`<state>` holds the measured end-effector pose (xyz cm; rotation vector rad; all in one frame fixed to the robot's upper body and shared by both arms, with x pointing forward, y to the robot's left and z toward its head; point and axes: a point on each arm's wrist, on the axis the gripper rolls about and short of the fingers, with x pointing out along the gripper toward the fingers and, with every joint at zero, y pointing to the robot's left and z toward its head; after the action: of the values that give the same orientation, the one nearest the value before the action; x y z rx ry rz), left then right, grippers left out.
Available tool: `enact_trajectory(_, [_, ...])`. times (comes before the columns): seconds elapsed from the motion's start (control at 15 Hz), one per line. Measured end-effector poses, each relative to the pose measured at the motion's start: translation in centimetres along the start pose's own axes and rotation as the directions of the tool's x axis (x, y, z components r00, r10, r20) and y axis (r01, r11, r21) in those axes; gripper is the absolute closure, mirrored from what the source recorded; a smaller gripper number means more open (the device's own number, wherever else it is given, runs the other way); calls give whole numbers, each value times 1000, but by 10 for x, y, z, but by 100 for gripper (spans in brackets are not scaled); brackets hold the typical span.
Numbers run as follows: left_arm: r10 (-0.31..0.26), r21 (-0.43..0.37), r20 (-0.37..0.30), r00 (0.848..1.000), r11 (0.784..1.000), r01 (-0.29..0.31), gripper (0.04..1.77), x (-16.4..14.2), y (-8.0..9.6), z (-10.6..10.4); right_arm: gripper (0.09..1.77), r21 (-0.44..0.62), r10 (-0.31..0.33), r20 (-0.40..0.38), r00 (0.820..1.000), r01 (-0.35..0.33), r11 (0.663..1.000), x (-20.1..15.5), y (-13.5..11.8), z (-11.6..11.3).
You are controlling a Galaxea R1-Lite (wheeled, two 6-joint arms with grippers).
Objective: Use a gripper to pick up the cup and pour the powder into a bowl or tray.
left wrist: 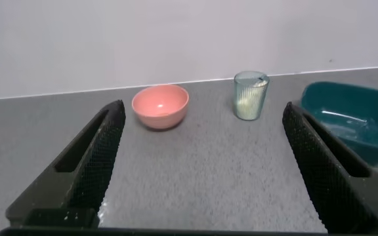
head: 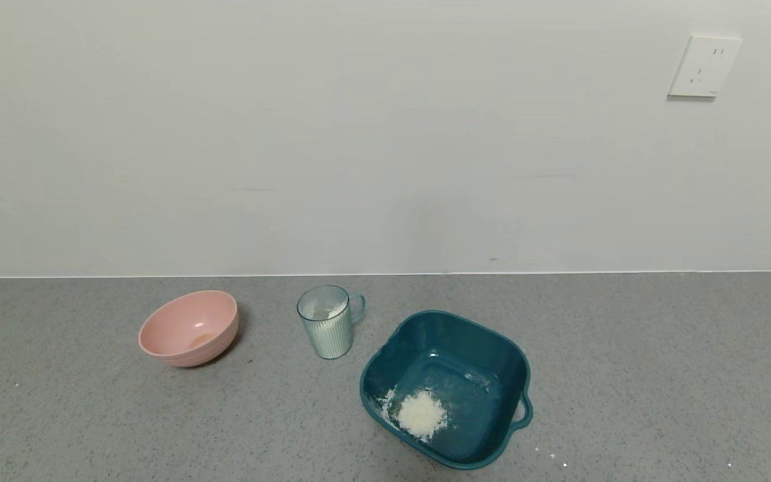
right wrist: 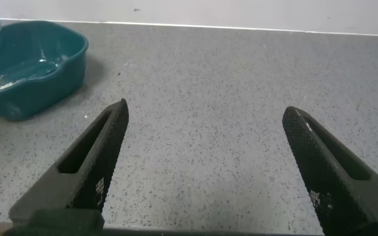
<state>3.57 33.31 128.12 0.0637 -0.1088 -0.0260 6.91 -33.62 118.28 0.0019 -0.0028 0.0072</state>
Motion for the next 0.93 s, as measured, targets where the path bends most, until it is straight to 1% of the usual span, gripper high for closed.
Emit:
enact_trajectory(0.13, [-9,4,34,999,1000,9,9,4,-1,-16,15,0,0,0,1000,0,1000,0,0,0])
enact_trajectory(0.27, [-13,4,12,1000,1000,13,9,8,-2,-36,15,0,0,0,1000,0,1000,0,0,0])
enact_trajectory(0.47, [-16,8,-23,1000,1000,16,9,13,-4,-61,15,0,0,0,1000,0,1000,0,0,0])
enact_trajectory(0.67, [-9,25,-11,1000,1000,9,9,19,-5,-77,15,0,0,0,1000,0,1000,0,0,0])
enact_trajectory(0.73, [-5,37,-22,1000,999,6,9,20,-5,-83,15,0,0,-1,1000,0,1000,0,0,0])
enact_trajectory(0.8, [-5,58,-49,999,998,8,9,22,-5,-91,15,0,0,0,1000,0,1000,0,0,0])
enact_trajectory(0.87, [-7,60,-82,997,998,12,9,22,-6,-96,15,0,0,0,1000,0,1000,0,0,0])
enact_trajectory(0.93, [-7,59,-101,995,998,13,9,22,-6,-100,15,0,0,0,1000,0,1000,0,0,0])
